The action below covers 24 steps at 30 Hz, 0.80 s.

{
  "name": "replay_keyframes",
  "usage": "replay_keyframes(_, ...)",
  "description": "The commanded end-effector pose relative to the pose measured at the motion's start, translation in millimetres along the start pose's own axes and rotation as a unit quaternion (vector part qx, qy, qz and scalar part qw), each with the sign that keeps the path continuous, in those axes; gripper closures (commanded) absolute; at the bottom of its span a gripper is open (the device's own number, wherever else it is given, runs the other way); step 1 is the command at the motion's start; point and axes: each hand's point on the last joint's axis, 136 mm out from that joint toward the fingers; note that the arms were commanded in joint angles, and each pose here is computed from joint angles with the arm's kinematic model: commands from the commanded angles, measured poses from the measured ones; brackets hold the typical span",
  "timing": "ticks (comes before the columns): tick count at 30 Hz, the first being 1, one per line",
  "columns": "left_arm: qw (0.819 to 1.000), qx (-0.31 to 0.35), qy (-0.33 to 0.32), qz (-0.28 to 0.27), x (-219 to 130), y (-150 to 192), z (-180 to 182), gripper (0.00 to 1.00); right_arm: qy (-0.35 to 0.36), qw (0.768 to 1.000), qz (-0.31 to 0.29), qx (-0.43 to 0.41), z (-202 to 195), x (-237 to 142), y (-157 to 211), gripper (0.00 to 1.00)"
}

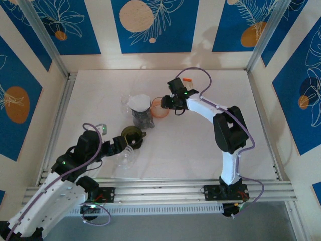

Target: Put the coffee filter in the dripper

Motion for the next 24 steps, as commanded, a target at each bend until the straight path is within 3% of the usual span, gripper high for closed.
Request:
replay_keyframes(1, 1.0, 0.005, -0.004, -0.011, -6.0, -6.6, -0.2, 0.05, 0.005, 1.0, 0.012, 0.012, -2.9, 2.2, 0.0, 0.47)
replay_keyframes(14, 1.0, 0.001, -0.006, -0.013, -6.8, -6.6, 2.3, 0.05, 0.018, 0.999, 0.04, 0.032, -10.2, 14.0, 3.2, 0.6)
replay_keyframes(24, 1.0, -0.001, -0.007, -0.014, -7.6, -7.0, 3.2, 0.05, 0.03, 0.998, 0.039, 0.037, -26.4, 6.2, 0.1, 0.83)
Point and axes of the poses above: each hand's point on the last joint's axis, 136 mm out from that joint toward the fingers, its own x axis out along the fingers, its own z axis along the line the jaws close on, y = z × x, and after that the axes turned 10 degrees about -x, right-handed
